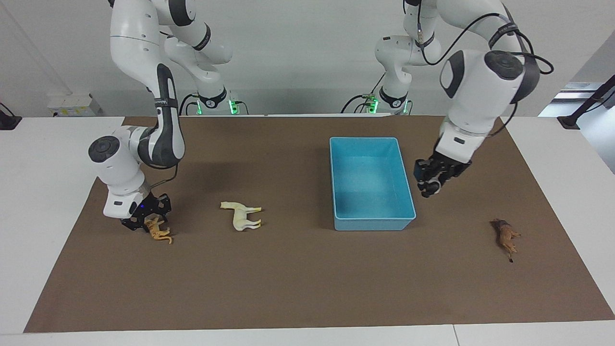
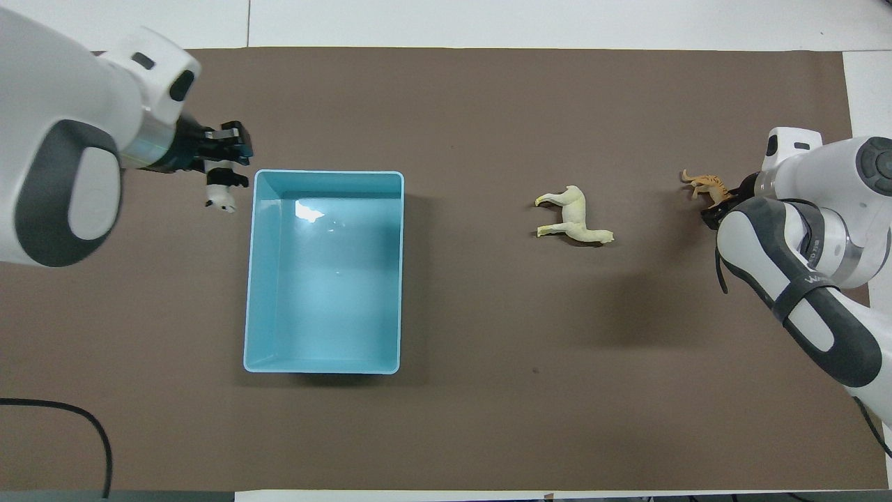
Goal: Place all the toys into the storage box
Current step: 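Lower the left gripper's panda into the box while the right gripper grasps the deer, then put the right gripper's deer in the box while the left gripper grips the horse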
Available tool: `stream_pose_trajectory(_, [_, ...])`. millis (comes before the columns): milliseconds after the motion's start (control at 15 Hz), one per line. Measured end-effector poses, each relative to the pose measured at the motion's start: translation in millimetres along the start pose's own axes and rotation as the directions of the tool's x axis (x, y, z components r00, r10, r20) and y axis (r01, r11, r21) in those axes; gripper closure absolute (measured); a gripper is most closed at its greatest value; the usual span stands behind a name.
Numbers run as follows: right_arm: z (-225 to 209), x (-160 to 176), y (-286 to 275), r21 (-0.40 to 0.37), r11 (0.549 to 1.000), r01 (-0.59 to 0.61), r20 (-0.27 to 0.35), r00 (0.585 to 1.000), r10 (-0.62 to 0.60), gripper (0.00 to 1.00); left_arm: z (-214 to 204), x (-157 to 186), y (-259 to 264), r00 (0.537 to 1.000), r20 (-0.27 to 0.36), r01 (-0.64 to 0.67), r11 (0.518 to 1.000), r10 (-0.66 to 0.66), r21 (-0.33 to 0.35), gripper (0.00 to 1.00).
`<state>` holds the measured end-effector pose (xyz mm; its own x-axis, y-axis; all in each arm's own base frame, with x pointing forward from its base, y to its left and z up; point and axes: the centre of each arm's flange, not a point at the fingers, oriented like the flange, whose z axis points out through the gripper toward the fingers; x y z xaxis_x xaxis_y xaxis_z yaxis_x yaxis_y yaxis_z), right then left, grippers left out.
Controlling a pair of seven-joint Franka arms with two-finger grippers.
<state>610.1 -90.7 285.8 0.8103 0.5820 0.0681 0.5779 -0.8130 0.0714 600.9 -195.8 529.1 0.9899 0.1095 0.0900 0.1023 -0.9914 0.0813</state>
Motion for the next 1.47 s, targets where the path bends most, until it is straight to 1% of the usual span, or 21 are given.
stream_pose_trajectory(133, [0, -1, 1, 0.003, 1.000, -0.008, -0.004, 1.000, 0.008, 0.40, 15, -25, 41, 1.000, 0.022, -0.009, 1.000, 0.009, 0.004, 0.47])
stream_pose_trajectory(267, [-1, 0, 1, 0.007, 1.000, -0.010, -0.002, 1.000, 0.010, 0.40, 29, -36, 51, 0.999, 0.032, -0.019, 1.000, 0.019, 0.007, 0.47])
stream_pose_trajectory(333, [-4, 2, 2, 0.015, 1.000, -0.010, 0.003, 1.000, 0.010, 0.40, 33, -37, 47, 0.999, 0.036, -0.015, 1.000, 0.015, 0.011, 0.40])
stream_pose_trajectory(400, [-12, 6, 4, 0.023, 1.000, -0.011, 0.007, 1.000, 0.011, 0.40, 34, -37, 42, 0.999, 0.038, -0.009, 1.000, 0.008, 0.015, 0.31])
stream_pose_trajectory(467, [-26, 12, 8, 0.032, 0.999, -0.014, 0.012, 1.000, 0.014, 0.41, 33, -36, 37, 0.999, 0.037, -0.002, 1.000, 0.002, 0.017, 0.21])
stream_pose_trajectory(533, [-45, 19, 11, 0.038, 0.999, -0.021, 0.014, 1.000, 0.021, 0.41, 31, -35, 33, 0.999, 0.034, 0.003, 1.000, -0.003, 0.017, 0.08])
stream_pose_trajectory(600, [-67, 24, 14, 0.041, 0.999, -0.030, 0.012, 0.999, 0.029, 0.41, 29, -33, 30, 1.000, 0.030, 0.007, 1.000, -0.008, 0.017, 0.00])
stream_pose_trajectory(733, [-114, 30, 17, 0.044, 0.998, -0.053, 0.005, 0.999, 0.053, 0.41, 24, -22, 10, 1.000, 0.012, -0.010, 1.000, 0.010, 0.021, 0.00])
stream_pose_trajectory(800, [-137, 31, 16, 0.052, 0.996, -0.070, 0.009, 0.998, 0.069, 0.41, 20, -7, -19, 0.999, -0.006, -0.037, 0.999, 0.037, 0.023, 0.00])
stream_pose_trajectory(867, [-160, 32, 13, 0.066, 0.993, -0.096, 0.021, 0.995, 0.095, 0.41, 15, 13, -64, 0.998, -0.025, -0.062, 0.998, 0.063, 0.029, 0.00])
stream_pose_trajectory(933, [-185, 38, 5, 0.082, 0.987, -0.135, 0.040, 0.990, 0.132, 0.41, 9, 32, -122, 0.995, -0.047, -0.082, 0.996, 0.084, 0.040, 0.00])
stream_pose_trajectory(1067, [-238, 65, -31, 0.101, 0.967, -0.236, 0.074, 0.971, 0.229, 0.41, 8, 55, -243, 0.991, -0.081, -0.103, 0.992, 0.108, 0.070, 0.00])
stream_pose_trajectory(1200, [-287, 108, -95, 0.095, 0.935, -0.341, 0.096, 0.938, 0.333, 0.41, 25, 70, -335, 0.985, -0.082, -0.142, 0.985, 0.150, 0.093, 0.00])
stream_pose_trajectory(1267, [-306, 130, -135, 0.088, 0.918, -0.385, 0.093, 0.921, 0.378, 0.41, 39, 77, -364, 0.980, -0.069, -0.178, 0.979, 0.185, 0.097, 0.00])
stream_pose_trajectory(1333, [-321, 154, -180, 0.084, 0.900, -0.427, 0.076, 0.904, 0.422, 0.41, 56, 84, -382, 0.974, -0.051, -0.217, 0.972, 0.222, 0.095, 0.00])
stream_pose_trajectory(1467, [-333, 197, -281, 0.090, 0.860, -0.502, 0.047, 0.865, 0.500, 0.41, 97, 96, -389, 0.961, -0.034, -0.272, 0.958, 0.276, 0.086, 0.00])
